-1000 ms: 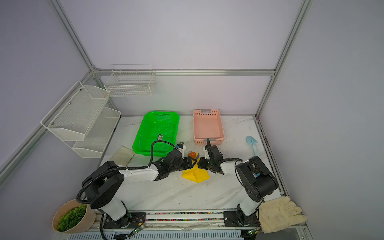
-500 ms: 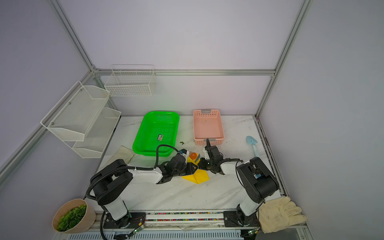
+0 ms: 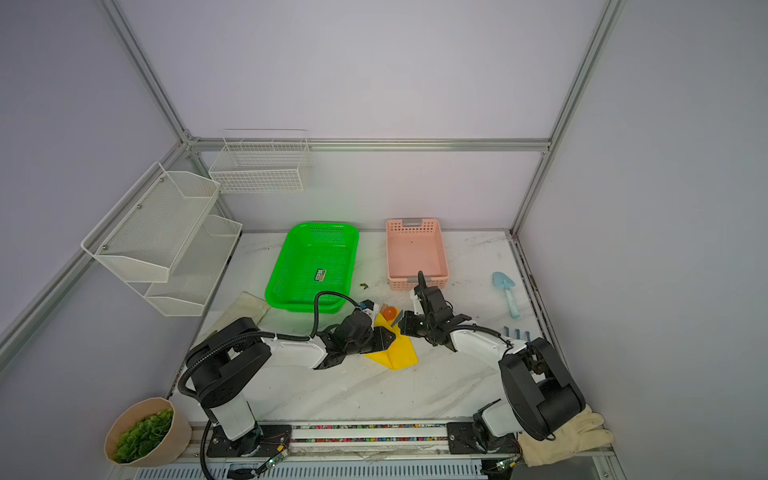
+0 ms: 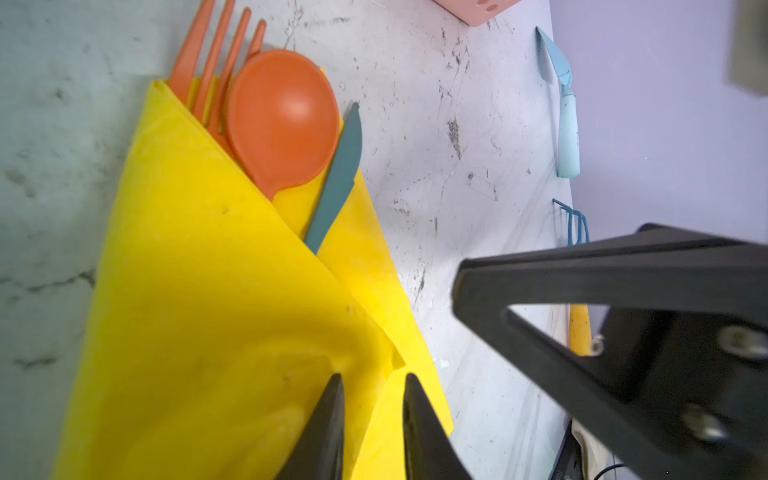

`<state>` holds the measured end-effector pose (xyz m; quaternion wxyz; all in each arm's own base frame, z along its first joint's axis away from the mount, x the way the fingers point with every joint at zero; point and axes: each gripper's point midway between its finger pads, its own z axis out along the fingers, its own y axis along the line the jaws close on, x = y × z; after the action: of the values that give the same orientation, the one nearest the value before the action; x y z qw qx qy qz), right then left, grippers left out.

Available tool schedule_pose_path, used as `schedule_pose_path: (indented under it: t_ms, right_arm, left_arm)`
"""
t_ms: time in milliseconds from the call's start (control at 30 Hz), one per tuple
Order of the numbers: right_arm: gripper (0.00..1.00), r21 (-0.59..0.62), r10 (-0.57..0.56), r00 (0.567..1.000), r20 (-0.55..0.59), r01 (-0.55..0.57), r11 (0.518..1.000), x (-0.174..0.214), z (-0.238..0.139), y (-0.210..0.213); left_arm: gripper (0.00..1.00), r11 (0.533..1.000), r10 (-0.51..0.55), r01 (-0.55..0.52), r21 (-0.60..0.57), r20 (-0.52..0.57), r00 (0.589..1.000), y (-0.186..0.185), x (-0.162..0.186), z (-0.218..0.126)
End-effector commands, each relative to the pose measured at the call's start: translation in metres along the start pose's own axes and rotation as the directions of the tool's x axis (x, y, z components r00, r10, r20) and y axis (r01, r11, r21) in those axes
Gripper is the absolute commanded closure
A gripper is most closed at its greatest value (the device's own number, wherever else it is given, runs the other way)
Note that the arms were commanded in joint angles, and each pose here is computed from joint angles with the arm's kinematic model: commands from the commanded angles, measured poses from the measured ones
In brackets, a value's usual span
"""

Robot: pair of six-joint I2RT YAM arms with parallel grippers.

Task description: Place the utensils on the paper napkin and roll it up

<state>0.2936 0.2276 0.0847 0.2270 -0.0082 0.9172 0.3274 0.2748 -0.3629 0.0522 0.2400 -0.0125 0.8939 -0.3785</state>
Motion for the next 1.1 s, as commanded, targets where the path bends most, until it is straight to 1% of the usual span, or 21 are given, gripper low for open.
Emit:
schedule_pose_path:
  t_ms: [0, 333, 600, 800, 967, 1033, 1067]
  right_arm:
    - [0.92, 0.007, -0.01, 1.0, -0.025, 0.01, 1.0, 0.001, 0.001, 0.003]
    - [0.92, -0.064, 0.019, 0.994, -0.107, -0.026, 0.998, 0.022, 0.029, 0.0]
    - [0.92, -0.066, 0.02, 0.989, -0.144, -0.03, 0.997, 0.033, 0.043, -0.004]
    - [0.92, -0.033, 0.019, 0.984, -0.179, -0.026, 0.999, 0.046, 0.052, -0.015]
    - [0.92, 0.035, 0.024, 0.978, -0.209, -0.017, 0.999, 0.058, 0.056, -0.034]
    - [0.92, 0.06, 0.026, 0.976, -0.216, -0.013, 0.998, 0.062, 0.057, -0.041]
    - [0.92, 0.071, 0.026, 0.975, -0.22, -0.011, 0.997, 0.064, 0.058, -0.044]
  left_arm:
    - [0.76, 1.0, -0.004, 0.004, 0.011, -0.015, 1.0, 0.006, 0.011, 0.0]
    - [0.77, 1.0, -0.005, 0.006, 0.016, -0.016, 1.0, 0.005, 0.013, 0.002]
    - [0.78, 1.0, -0.007, 0.007, 0.028, -0.015, 1.0, 0.003, 0.013, 0.002]
    - [0.78, 0.999, -0.004, 0.005, 0.035, -0.011, 1.0, 0.0, 0.012, 0.001]
    - [0.77, 0.999, -0.003, 0.003, 0.046, -0.005, 1.0, -0.004, 0.009, -0.002]
    - [0.73, 0.998, -0.002, 0.002, 0.063, 0.005, 1.0, -0.01, 0.006, -0.007]
    - [0.7, 0.997, 0.001, -0.002, 0.072, 0.015, 1.0, -0.014, 0.003, -0.01]
